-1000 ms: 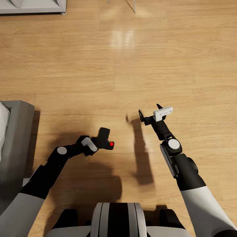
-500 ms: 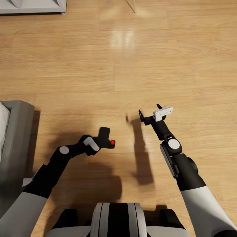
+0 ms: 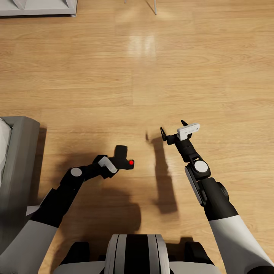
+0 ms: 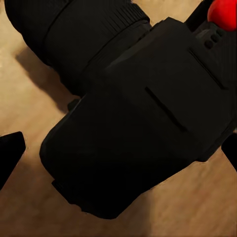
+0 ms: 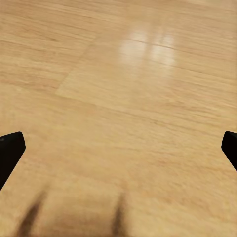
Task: Attach the digital camera to the camera tripod in the bedroom.
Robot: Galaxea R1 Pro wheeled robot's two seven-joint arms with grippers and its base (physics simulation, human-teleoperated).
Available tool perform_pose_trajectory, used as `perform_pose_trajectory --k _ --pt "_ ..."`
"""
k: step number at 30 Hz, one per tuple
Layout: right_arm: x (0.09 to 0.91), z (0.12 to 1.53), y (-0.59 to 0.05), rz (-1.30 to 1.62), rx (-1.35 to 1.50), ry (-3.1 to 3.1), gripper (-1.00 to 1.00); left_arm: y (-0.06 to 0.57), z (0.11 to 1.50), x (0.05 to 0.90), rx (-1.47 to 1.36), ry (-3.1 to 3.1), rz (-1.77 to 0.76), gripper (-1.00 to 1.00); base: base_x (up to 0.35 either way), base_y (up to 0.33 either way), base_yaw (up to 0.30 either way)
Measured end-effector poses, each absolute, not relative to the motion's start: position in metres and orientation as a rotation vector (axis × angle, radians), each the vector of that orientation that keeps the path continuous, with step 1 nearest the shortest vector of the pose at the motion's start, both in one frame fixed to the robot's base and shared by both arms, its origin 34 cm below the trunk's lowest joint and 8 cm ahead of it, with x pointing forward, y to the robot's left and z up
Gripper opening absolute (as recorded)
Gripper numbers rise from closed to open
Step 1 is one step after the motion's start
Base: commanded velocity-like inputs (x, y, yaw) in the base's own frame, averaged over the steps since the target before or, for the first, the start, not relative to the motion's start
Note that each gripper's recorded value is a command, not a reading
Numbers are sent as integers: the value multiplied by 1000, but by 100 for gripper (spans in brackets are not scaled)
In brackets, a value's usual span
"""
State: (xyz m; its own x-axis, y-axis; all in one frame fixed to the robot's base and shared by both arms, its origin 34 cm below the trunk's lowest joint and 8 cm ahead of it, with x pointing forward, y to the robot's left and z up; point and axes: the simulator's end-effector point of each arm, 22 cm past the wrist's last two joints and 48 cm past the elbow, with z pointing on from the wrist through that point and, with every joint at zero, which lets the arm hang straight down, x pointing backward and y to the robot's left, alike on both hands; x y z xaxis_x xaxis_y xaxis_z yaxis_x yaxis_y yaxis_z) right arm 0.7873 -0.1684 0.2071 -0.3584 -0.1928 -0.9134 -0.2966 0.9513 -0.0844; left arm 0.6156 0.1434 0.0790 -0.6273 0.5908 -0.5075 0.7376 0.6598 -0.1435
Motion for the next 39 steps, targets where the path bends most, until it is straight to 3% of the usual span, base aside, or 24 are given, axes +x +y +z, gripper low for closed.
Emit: perform_pose_trajectory --k 23,39 --pt "787 207 -168 113 -353 1950 100 129 70 616 1030 2476 -506 100 0 0 0" --pt "787 207 -168 113 -353 1950 100 133 47 601 1347 2439 -300 100 0 0 0"
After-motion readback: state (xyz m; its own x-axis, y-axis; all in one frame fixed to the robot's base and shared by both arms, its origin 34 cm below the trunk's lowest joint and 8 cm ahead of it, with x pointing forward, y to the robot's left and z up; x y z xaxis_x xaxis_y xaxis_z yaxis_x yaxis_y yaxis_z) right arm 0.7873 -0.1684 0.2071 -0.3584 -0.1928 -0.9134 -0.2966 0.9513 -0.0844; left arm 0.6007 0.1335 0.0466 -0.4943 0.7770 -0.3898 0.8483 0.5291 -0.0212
